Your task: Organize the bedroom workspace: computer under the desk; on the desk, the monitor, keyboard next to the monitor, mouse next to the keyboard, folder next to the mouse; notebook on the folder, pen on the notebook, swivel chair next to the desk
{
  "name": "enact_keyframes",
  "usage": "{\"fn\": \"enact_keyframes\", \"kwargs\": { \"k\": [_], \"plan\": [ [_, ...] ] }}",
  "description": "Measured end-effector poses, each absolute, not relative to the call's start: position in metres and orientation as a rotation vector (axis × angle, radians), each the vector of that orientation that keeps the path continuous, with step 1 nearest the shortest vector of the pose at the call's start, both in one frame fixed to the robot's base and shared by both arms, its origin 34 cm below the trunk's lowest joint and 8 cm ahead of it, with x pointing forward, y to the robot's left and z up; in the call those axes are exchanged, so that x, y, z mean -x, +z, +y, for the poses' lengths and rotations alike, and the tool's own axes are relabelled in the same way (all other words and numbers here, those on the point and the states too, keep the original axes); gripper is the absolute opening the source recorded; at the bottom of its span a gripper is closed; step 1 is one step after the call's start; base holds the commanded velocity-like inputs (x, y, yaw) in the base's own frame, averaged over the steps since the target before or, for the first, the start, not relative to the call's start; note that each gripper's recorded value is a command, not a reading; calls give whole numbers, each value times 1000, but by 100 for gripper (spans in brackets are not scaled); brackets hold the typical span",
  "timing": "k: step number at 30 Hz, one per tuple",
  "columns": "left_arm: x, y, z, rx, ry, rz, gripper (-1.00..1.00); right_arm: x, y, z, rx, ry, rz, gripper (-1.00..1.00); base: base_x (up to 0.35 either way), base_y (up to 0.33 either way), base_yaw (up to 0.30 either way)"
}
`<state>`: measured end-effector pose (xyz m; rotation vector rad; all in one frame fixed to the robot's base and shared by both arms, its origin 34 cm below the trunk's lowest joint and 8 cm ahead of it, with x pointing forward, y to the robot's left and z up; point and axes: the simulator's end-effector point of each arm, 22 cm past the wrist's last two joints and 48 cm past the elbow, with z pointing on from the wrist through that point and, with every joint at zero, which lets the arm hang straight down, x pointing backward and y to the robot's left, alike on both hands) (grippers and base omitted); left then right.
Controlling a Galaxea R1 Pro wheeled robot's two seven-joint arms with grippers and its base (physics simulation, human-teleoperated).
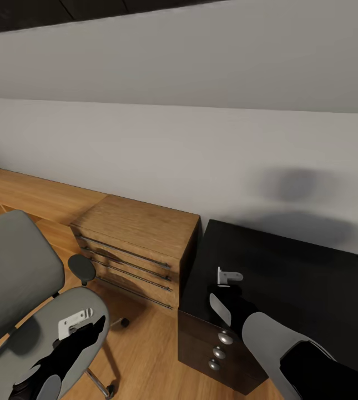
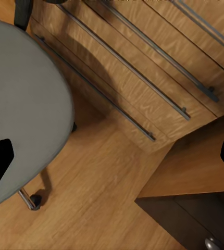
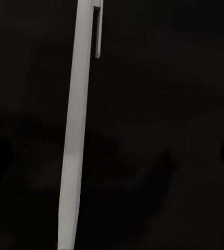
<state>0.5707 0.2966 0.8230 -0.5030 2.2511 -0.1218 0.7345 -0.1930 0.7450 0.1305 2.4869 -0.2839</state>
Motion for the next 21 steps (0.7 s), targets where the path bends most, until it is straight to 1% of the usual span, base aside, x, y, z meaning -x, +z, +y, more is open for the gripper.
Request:
{"fn": "enact_keyframes", "kwargs": {
  "k": [21],
  "plan": [
    [-571,823,298,506,-120,2250,100,-727,740,-190,-129,-280,2529,100,0,0,0]
  ]
}}
